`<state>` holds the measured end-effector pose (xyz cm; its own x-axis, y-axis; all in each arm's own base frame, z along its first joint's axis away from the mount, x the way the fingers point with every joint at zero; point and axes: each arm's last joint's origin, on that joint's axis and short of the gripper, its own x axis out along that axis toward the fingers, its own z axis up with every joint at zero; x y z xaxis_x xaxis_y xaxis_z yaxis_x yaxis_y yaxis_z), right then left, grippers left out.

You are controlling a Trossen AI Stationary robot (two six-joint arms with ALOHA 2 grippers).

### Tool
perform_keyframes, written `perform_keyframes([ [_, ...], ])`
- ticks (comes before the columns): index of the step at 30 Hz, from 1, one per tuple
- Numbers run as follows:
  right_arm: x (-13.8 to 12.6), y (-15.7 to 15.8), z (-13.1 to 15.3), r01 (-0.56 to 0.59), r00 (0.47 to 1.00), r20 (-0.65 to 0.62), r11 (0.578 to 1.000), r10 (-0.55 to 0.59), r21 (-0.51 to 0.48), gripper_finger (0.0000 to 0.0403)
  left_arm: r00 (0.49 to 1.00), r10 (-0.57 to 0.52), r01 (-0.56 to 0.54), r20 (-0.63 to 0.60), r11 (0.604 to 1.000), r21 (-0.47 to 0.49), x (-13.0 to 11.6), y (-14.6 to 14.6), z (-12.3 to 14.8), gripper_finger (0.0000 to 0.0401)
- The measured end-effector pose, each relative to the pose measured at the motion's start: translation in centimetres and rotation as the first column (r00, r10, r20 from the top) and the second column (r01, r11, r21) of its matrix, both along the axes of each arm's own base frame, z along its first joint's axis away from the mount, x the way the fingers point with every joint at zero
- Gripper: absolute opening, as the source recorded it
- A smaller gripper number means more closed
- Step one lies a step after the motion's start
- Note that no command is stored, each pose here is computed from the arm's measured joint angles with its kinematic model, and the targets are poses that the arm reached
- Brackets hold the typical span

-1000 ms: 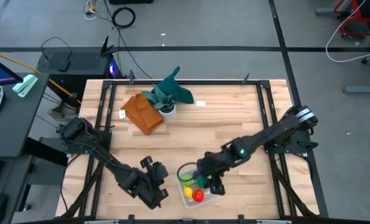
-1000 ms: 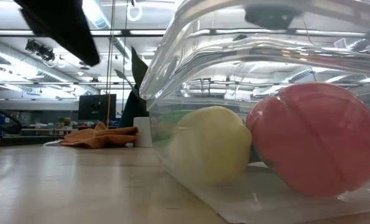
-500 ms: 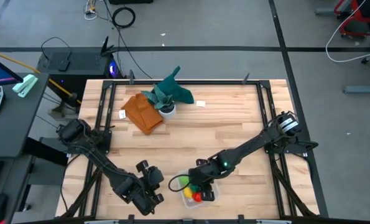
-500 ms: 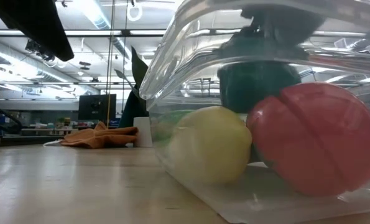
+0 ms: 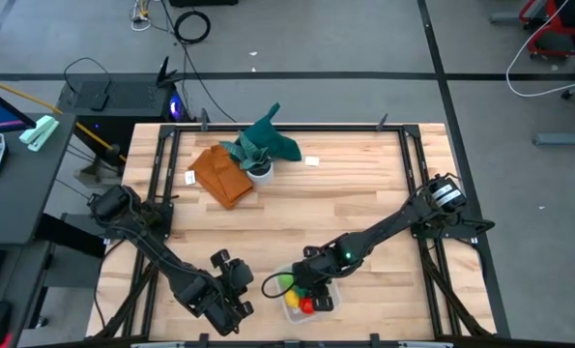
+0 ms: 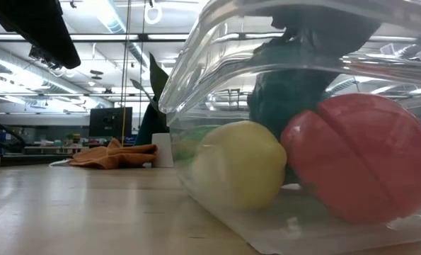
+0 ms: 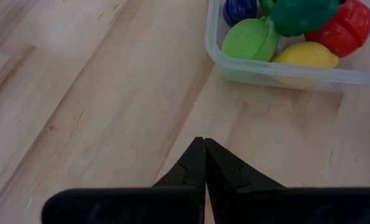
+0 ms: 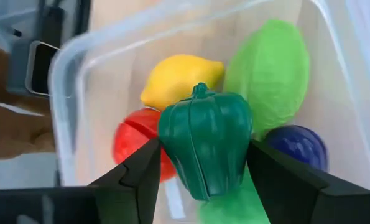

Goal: Pick and placing Produce into tupperware
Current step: Put the bell pepper into the transparent bin

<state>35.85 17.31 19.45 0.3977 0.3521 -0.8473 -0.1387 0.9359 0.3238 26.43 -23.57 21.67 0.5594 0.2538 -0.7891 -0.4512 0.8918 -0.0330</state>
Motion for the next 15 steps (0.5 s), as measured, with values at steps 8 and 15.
perform_keyframes([
  [8, 0.10, -0.25, -0.48, -0.016, 1.000, -0.009, 0.999, 0.016, -0.029, 0.0198, 1.000, 0.007, -0.007, 0.007, 1.000, 0.002, 0.02, 0.03, 0.01, 0.0029],
  [15, 0.08, -0.23, -0.49, -0.029, 1.000, -0.007, 0.999, 0.028, -0.032, 0.0216, 1.000, 0.011, -0.011, 0.014, 1.000, 0.009, 0.03, 0.05, 0.03, 0.0010],
])
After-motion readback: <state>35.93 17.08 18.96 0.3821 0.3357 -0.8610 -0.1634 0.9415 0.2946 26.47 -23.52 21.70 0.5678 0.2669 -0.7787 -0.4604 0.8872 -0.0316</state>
